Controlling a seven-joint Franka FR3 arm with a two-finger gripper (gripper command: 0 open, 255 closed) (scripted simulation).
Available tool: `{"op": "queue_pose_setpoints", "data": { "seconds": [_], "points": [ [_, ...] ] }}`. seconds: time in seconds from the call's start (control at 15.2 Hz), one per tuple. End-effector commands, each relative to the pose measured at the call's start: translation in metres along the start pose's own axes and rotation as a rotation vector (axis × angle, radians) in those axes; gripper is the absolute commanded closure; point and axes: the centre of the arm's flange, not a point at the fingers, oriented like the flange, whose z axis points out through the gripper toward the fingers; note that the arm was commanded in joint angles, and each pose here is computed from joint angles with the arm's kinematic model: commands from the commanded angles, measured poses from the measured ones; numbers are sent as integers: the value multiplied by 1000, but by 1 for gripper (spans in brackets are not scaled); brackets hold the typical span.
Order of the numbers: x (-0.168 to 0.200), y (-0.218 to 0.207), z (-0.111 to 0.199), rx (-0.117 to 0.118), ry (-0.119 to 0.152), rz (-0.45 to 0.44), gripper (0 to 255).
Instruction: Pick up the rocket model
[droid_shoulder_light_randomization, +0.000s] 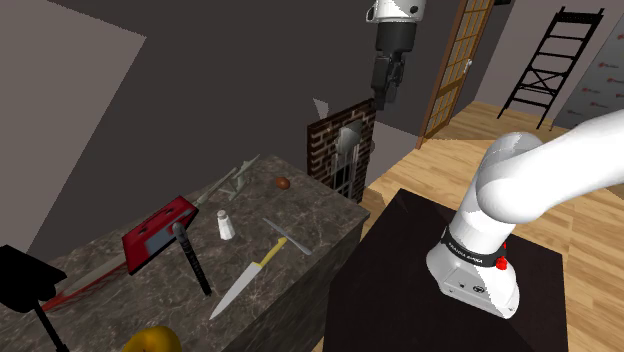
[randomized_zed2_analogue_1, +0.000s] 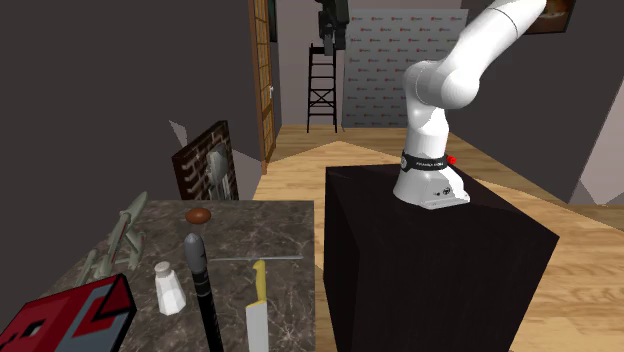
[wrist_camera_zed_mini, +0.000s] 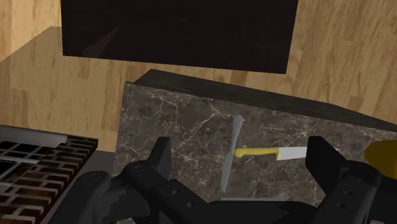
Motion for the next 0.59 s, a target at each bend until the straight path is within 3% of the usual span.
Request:
{"op": "queue_pose_setpoints", "data": {
  "seconds": [0.0,0.53],
  "points": [
    [0,0,0,0,0,0,0],
    [62,-83,37,-27,-16,21,0]
  ]
}}
